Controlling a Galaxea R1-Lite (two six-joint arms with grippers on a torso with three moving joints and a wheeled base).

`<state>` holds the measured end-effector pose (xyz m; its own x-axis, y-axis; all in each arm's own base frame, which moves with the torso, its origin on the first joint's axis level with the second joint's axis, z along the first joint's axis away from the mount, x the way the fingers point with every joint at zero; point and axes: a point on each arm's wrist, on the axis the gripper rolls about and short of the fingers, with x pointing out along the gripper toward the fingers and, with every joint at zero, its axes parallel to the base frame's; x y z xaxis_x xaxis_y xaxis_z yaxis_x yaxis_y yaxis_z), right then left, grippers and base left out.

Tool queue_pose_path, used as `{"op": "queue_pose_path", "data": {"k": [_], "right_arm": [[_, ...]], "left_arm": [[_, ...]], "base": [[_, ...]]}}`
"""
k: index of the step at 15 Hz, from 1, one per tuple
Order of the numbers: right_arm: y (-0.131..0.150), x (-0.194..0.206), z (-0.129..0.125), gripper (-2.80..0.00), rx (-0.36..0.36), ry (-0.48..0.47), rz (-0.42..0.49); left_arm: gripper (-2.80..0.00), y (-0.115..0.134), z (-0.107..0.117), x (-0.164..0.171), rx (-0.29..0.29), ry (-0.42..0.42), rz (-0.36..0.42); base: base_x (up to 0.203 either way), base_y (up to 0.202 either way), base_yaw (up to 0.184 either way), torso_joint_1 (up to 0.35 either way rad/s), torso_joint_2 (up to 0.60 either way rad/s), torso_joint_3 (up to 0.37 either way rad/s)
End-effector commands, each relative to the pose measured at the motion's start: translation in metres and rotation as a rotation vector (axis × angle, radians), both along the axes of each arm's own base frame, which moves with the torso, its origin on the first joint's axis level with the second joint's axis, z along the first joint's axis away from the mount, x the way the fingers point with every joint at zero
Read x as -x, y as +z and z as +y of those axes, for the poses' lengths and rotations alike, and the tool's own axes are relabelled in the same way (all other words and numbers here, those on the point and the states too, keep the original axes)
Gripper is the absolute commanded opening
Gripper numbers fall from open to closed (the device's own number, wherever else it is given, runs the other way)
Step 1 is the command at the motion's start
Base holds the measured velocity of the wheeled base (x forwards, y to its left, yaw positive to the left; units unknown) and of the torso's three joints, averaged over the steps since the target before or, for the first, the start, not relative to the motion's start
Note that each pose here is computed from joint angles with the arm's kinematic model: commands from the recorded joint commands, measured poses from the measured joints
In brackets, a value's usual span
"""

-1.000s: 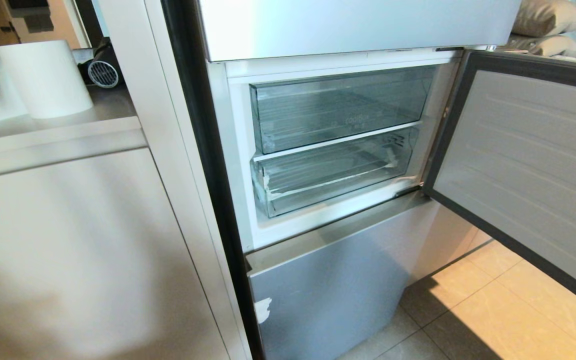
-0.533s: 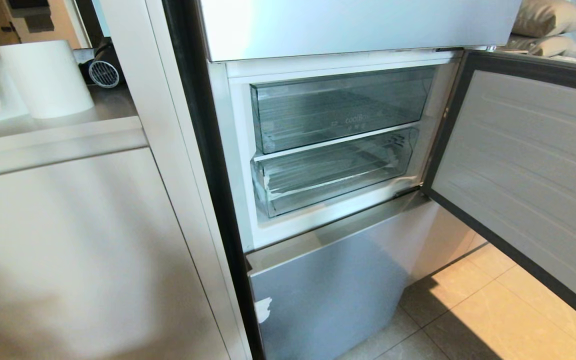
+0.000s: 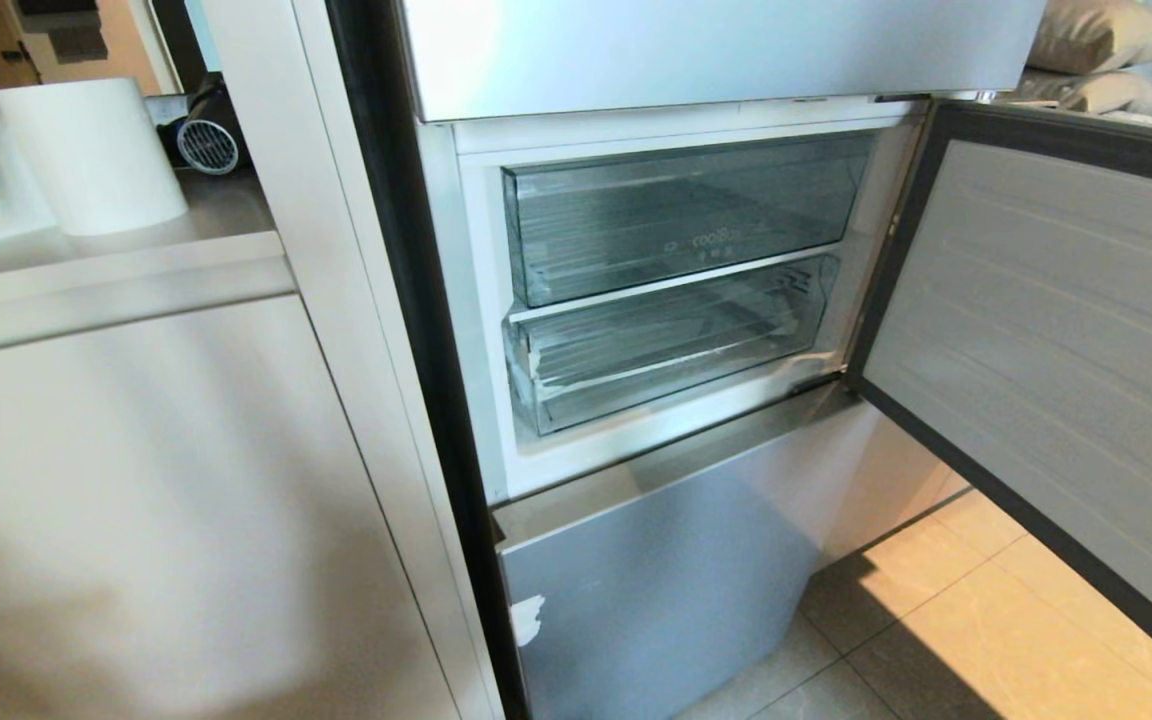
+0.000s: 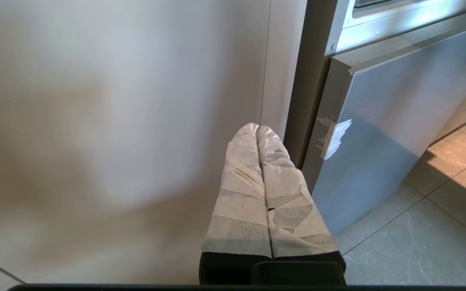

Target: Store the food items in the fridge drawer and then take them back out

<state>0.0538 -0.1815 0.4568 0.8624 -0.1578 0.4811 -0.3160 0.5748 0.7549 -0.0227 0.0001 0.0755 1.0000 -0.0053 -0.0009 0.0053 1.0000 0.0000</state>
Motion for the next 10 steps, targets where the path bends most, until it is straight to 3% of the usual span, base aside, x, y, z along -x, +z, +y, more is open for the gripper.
{"op": "queue_pose_path", "data": {"k": [1,7,8,10], "right_arm": [[0.003,0.006,0.013,-2.80,-0.062,-0.017,0.004],[-0.008,0.020,0.070,-2.80,-0.472,-0.106,0.153],[-0.010,0.022,0.082,-2.80,-0.507,-0.125,0.192],[-0.017,0.025,0.106,-2.80,-0.497,-0.175,0.279]], "left_arm": [[-2.80,0.000,0.000,0.000,0.000,-0.001,0.001],[-2.80,0.000,0.000,0.000,0.000,0.001,0.001],[-2.80,0.000,0.000,0.000,0.000,0.001,0.001],[-2.80,0.000,0.000,0.000,0.000,0.001,0.001]], "base": [[0.000,0.000,0.000,0.000,0.00,0.000],[0.000,0.000,0.000,0.000,0.00,0.000],[0.000,0.000,0.000,0.000,0.00,0.000],[0.000,0.000,0.000,0.000,0.00,0.000]]}}
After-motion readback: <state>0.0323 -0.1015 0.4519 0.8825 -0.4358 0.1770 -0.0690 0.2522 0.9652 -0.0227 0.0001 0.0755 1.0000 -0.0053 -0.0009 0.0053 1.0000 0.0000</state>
